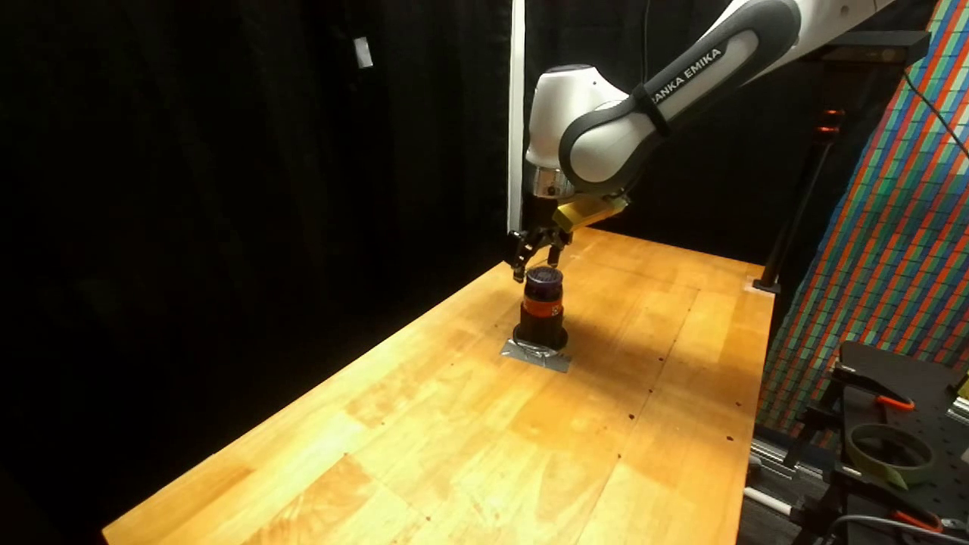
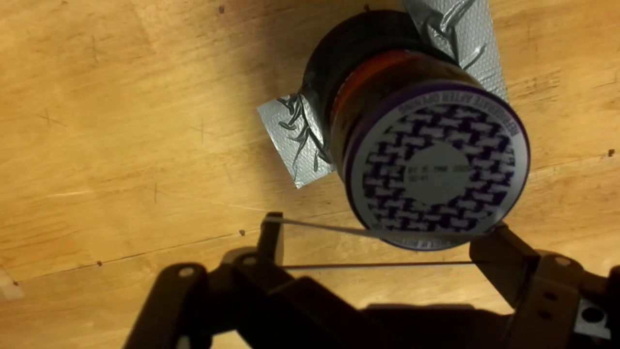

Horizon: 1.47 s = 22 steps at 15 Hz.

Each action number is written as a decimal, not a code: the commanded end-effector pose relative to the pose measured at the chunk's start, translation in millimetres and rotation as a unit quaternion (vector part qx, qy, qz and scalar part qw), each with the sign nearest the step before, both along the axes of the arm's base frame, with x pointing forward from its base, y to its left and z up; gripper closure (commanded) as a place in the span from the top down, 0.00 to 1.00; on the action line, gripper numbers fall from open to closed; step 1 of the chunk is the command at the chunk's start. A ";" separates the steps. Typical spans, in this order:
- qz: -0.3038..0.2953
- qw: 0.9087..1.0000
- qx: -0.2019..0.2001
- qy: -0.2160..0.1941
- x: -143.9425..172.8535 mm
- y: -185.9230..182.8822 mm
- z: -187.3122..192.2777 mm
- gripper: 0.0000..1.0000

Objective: Put the rubber band on the brown cup

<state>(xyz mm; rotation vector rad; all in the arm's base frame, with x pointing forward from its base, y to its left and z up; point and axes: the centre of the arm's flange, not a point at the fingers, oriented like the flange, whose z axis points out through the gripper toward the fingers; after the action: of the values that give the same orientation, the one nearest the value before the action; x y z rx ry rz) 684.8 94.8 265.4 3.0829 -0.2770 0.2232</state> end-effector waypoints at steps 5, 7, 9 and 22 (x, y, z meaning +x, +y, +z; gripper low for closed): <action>-0.017 0.998 0.017 0.052 -10.9 2.5 -0.2 1.00; -0.021 0.998 0.025 0.058 -18.7 4.4 10.0 1.00; -0.024 0.998 0.028 0.059 -23.8 7.0 19.1 1.00; -0.030 0.987 0.076 0.141 -66.3 6.0 3.6 1.00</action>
<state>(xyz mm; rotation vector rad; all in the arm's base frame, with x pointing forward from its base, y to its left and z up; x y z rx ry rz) 644.1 104.0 263.7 3.1779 -0.3663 -0.2537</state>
